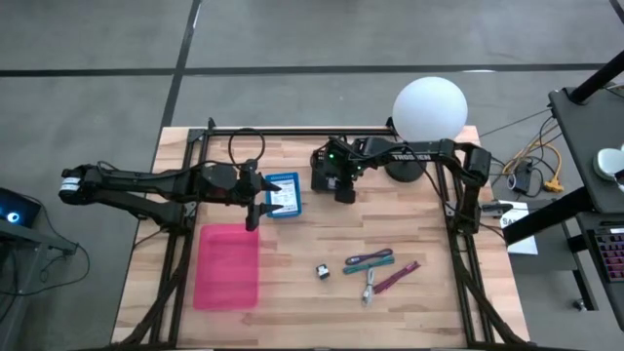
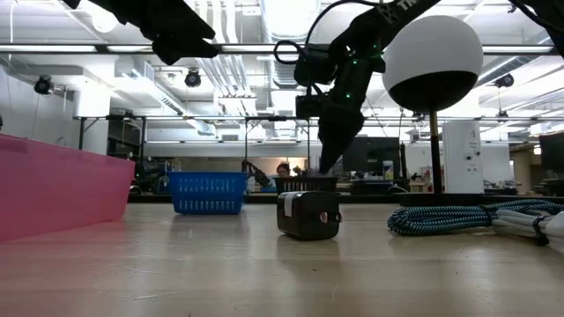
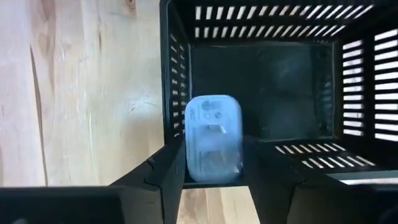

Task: Pick and place items into bin
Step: Put the white charger adapter into the black bin, then put the black charger adapter into the black bin

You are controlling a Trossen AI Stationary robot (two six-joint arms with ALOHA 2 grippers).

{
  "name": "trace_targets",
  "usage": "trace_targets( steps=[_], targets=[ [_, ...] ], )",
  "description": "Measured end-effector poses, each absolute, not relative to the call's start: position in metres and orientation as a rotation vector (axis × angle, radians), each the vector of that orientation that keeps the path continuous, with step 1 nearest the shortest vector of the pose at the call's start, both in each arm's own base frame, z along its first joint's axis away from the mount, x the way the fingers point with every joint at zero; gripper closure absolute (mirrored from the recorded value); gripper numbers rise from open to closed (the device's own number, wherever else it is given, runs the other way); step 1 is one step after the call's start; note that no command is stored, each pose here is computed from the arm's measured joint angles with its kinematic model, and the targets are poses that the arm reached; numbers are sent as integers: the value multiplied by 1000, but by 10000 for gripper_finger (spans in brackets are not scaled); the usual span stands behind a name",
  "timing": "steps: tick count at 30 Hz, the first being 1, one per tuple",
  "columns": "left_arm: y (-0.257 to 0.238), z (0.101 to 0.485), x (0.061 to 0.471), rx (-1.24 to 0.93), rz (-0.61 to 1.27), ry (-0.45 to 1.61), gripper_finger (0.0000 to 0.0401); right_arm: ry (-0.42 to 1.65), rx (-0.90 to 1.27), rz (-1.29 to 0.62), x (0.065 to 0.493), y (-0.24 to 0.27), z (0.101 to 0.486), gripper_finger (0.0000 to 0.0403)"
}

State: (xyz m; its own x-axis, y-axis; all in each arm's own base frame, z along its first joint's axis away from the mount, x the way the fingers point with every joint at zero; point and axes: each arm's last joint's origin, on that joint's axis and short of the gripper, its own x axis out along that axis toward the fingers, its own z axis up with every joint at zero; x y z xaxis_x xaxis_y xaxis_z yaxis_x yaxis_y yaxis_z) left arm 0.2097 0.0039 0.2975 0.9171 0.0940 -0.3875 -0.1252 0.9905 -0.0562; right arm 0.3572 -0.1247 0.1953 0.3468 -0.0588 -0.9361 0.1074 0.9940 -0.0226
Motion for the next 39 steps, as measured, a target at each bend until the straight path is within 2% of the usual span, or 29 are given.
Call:
trace_targets(
  steps=[11, 22, 31, 39],
  targets=[
    [4, 297, 210, -80, 113, 395, 177, 1209, 65, -132, 358, -125, 198, 228],
    [4, 297, 210, -80, 113, 395, 177, 1153, 253, -224, 367, -119, 232, 242],
    [4, 297, 209, -80, 113, 404, 177, 1024, 251, -169, 378, -75, 277, 257],
    [3, 297, 209, -85, 88, 405, 177, 948, 466, -187, 388, -17, 305, 266]
  ],
)
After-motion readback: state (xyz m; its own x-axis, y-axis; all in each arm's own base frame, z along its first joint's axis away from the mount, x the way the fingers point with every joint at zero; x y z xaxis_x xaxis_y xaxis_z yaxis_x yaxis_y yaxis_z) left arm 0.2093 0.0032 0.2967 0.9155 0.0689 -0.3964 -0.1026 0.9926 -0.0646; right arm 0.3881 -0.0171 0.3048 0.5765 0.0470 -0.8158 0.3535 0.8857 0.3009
